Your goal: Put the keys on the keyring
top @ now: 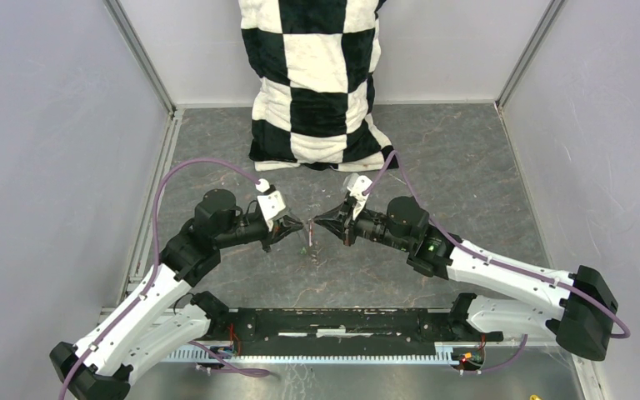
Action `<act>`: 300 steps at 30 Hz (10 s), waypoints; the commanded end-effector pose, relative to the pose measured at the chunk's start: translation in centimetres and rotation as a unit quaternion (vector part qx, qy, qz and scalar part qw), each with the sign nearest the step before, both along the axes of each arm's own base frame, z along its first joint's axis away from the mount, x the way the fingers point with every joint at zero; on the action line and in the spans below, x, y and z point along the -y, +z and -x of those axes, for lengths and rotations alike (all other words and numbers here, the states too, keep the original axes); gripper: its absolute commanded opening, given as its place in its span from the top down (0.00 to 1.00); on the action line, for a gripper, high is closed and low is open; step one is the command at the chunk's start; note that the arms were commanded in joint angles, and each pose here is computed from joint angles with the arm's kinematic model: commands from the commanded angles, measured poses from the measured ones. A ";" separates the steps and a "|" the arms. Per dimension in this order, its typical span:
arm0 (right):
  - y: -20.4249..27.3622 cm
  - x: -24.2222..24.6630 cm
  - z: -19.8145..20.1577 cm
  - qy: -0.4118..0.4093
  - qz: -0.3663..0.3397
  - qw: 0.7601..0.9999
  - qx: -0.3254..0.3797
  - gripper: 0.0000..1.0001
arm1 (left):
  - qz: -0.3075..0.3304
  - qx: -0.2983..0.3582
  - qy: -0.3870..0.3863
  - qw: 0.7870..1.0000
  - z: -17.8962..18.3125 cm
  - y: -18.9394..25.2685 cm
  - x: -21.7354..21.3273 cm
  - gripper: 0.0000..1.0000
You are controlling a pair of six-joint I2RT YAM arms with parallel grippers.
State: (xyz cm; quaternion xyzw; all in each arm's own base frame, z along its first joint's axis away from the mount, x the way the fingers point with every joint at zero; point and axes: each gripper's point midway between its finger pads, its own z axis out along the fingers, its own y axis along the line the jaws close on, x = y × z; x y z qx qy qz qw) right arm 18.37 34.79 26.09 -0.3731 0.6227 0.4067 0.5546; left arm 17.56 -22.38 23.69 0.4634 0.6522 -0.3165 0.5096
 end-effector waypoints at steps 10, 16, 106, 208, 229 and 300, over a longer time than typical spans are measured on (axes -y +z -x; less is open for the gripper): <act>0.4 0.6 0.0 -0.009 -0.006 1.000 0.010 1.00 | 0.067 0.067 0.008 0.995 -0.3 4.9 0.3 0.98; 0.6 0.9 0.0 -0.013 -0.005 1.000 0.015 1.00 | 0.069 0.070 -0.003 0.995 0.1 4.8 0.3 0.98; -16.2 2.7 -4.5 -0.008 0.082 0.993 -0.081 1.00 | 0.039 0.047 0.031 0.998 0.6 2.0 -1.4 0.98; -0.4 -2.5 2.9 0.116 -0.049 0.990 0.058 1.00 | 0.025 0.008 0.024 0.999 0.4 -2.1 -0.7 0.98; -1.0 -2.3 2.7 0.090 -0.045 0.993 0.057 1.00 | 0.021 0.011 0.053 0.998 -0.4 -1.8 -1.3 0.98; -22.1 9.3 -1.0 -0.180 0.202 0.956 -0.111 0.92 | 0.028 0.027 0.046 0.998 -0.6 -0.1 -1.0 0.98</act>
